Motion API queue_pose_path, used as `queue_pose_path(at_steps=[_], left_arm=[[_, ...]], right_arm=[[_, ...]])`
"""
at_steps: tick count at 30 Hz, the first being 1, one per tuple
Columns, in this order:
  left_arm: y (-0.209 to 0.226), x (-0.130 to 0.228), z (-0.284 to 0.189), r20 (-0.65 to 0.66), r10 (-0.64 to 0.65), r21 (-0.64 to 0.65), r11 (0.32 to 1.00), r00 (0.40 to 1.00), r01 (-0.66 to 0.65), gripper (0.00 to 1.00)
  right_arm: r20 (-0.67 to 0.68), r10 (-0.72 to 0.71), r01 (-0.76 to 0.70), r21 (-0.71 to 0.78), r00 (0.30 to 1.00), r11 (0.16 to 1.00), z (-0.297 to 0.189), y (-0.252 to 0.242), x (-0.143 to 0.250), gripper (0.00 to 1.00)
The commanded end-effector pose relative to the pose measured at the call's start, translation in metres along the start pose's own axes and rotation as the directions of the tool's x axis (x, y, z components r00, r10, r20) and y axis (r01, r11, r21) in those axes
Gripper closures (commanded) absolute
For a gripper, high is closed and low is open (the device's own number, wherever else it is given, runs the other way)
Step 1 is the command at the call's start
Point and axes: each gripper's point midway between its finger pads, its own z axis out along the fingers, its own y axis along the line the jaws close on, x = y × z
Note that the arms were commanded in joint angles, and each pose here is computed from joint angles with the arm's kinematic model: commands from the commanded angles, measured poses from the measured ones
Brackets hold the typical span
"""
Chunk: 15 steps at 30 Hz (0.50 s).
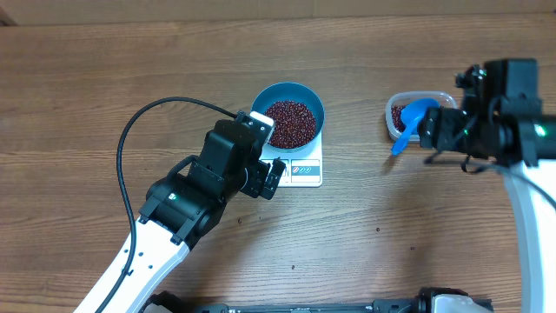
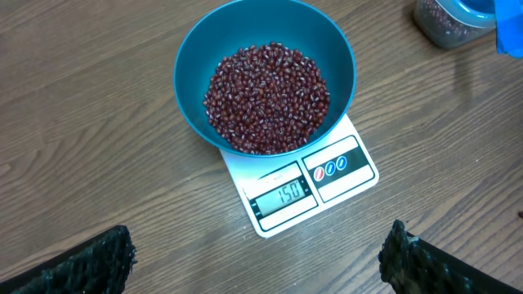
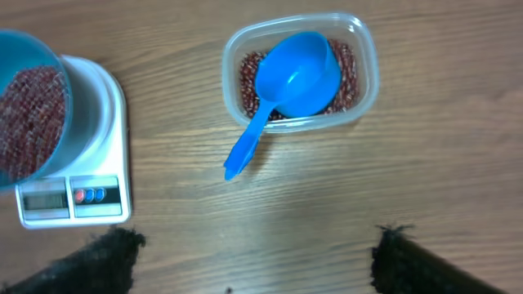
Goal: Scoop item into bowl and weigh 150g on scale
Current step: 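Lift the open right gripper up and away from the tub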
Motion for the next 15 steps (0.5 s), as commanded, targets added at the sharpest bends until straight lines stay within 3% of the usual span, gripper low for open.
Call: queue_pose_path(at_steps=[1,7,15], left_arm=[[0.001,0.002,0.003,-0.007,-0.005,-0.010,1.000,1.000,0.005,0.01],[0.001,0.002,0.003,-0.007,-0.005,-0.010,1.000,1.000,0.005,0.01],[0.001,0.002,0.003,-0.007,-0.005,-0.010,1.000,1.000,0.005,0.01]], right_arm=[[0.076,-0.044,0.045,-0.014,0.996,0.999,-0.030,0.003,0.005,0.00],[0.138,-0.047,0.050,-0.015,0.989,0.999,-0.055,0.004,0.014,0.00],[0.123,-0.016,0.021,-0.038,0.992,0.999,-0.051,0.007,0.013,0.00]])
